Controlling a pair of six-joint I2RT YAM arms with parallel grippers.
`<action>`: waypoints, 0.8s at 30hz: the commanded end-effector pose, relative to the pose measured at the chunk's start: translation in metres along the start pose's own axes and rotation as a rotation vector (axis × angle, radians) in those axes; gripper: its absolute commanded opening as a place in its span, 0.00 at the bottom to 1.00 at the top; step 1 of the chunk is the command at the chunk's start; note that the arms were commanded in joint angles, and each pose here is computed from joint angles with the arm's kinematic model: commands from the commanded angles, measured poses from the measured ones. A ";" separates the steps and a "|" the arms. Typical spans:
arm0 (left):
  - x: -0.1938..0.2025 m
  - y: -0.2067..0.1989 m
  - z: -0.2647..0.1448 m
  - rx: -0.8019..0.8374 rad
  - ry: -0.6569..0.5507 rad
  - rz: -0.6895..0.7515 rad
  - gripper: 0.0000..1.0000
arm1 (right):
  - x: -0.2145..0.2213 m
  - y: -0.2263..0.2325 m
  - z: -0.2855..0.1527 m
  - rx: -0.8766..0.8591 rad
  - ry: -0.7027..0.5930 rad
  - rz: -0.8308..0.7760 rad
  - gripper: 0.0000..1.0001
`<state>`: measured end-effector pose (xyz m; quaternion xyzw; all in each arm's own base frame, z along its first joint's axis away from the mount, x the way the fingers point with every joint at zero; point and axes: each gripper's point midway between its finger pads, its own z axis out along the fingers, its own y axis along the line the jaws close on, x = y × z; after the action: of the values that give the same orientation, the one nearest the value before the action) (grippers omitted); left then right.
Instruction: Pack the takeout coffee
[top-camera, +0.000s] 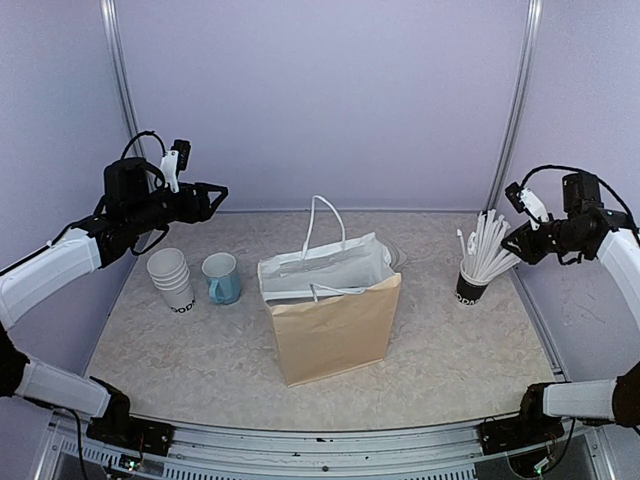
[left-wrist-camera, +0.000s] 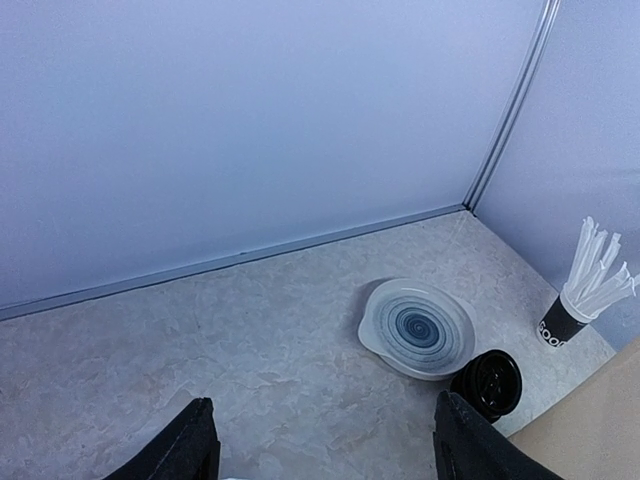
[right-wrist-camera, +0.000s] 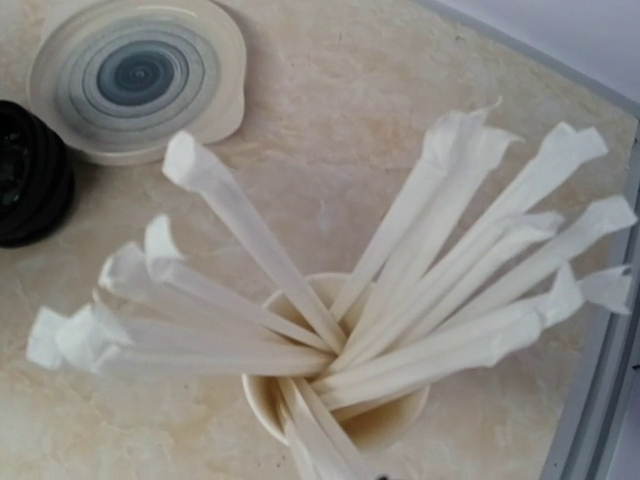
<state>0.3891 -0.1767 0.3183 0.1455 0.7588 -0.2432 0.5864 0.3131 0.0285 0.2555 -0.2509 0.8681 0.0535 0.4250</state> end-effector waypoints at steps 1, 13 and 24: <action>-0.001 0.000 -0.001 0.013 -0.011 -0.003 0.72 | 0.014 -0.001 0.006 -0.001 0.045 0.015 0.26; 0.000 0.000 -0.001 0.016 -0.006 -0.011 0.72 | 0.008 0.001 0.002 -0.013 0.029 -0.005 0.00; 0.005 0.002 0.004 0.022 0.011 -0.025 0.72 | -0.046 0.055 -0.056 -0.280 -0.148 -0.017 0.00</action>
<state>0.3879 -0.1793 0.3177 0.1487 0.7585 -0.2511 0.5827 0.3002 0.0498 0.2992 -0.2820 0.8446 0.1044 0.4429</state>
